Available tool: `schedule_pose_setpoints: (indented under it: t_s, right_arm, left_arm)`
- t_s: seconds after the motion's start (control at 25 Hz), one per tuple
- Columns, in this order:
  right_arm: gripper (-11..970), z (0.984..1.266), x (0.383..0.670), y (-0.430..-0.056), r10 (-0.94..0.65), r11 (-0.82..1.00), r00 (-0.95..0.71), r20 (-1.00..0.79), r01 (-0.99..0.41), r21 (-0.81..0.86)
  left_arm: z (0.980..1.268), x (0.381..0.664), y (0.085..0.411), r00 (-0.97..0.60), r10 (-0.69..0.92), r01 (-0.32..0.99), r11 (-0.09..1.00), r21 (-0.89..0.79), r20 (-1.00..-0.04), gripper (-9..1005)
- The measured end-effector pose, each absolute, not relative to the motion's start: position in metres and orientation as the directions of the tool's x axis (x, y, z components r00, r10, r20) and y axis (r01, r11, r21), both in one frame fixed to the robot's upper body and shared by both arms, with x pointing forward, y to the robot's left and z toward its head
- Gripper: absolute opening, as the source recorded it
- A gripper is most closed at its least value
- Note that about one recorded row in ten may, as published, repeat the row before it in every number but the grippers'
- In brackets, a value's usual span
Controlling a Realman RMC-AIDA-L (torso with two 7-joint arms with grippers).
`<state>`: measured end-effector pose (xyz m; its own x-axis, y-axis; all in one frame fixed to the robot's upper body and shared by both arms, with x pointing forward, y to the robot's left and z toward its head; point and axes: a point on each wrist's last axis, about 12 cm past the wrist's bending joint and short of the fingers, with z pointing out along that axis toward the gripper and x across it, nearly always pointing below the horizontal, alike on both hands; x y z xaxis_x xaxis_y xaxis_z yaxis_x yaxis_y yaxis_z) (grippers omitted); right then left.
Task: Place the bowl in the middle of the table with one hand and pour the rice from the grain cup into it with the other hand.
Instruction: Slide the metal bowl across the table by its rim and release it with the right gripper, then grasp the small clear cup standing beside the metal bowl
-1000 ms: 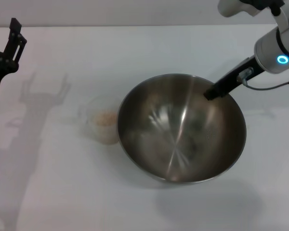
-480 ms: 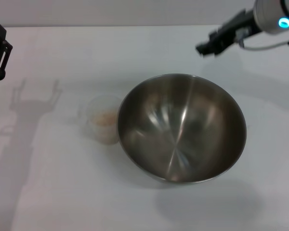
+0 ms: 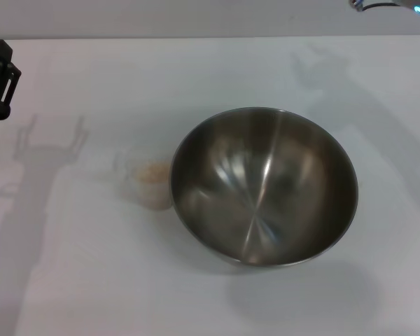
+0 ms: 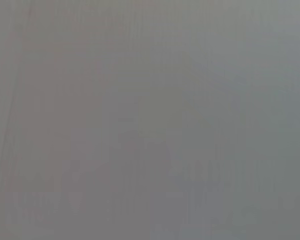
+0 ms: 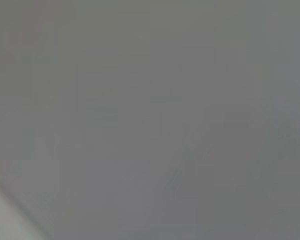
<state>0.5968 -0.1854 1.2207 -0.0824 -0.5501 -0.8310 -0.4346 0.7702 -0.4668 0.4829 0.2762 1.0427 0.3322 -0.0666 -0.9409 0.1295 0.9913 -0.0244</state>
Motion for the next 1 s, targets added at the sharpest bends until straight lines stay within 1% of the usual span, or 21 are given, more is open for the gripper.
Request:
schedule_pose_setpoints:
  t_s: [0.16, 0.32, 0.44, 0.56, 0.68, 0.72, 0.88, 1.0]
  right_arm:
    - [410, 1.206, 0.590, -0.196, -0.463, 0.831, 0.098, -0.881, -0.297, -0.470]
    - [410, 1.175, 0.579, -0.208, -0.324, 0.908, 0.272, -0.906, -0.178, -0.378]
    - [411, 1.144, 0.563, -0.221, -0.218, 0.948, 0.414, -0.884, -0.127, -0.293]
    - [412, 1.120, 0.546, -0.238, -0.102, 0.971, 0.501, -0.859, -0.139, -0.196]
    - [412, 1.100, 0.535, -0.258, -0.017, 0.983, 0.499, -0.867, -0.149, -0.104]
    - [412, 1.093, 0.533, -0.266, -0.009, 0.986, 0.481, -0.877, -0.143, -0.089]
    - [413, 1.071, 0.524, -0.293, -0.010, 0.996, 0.398, -0.917, -0.079, -0.046]
    - [414, 1.062, 0.521, -0.306, -0.008, 0.999, 0.355, -0.935, -0.032, -0.021]
  left_arm:
    - [1.041, 0.483, 0.277, 0.322, -0.063, 0.124, 0.992, -0.024, -0.945, 791]
    - [1.039, 0.480, 0.279, 0.312, -0.059, 0.118, 0.993, -0.023, -0.948, 790]
    - [1.037, 0.478, 0.280, 0.303, -0.053, 0.119, 0.993, -0.017, -0.951, 789]
    - [1.035, 0.475, 0.279, 0.294, -0.049, 0.131, 0.991, -0.011, -0.955, 789]
    - [1.032, 0.471, 0.277, 0.279, -0.046, 0.150, 0.989, -0.004, -0.959, 788]
    - [1.032, 0.471, 0.277, 0.279, -0.046, 0.150, 0.989, -0.004, -0.959, 787]
    - [1.021, 0.457, 0.275, 0.231, -0.022, 0.200, 0.980, 0.025, -0.973, 786]
    - [1.014, 0.444, 0.274, 0.200, -0.016, 0.229, 0.973, 0.031, -0.980, 785]
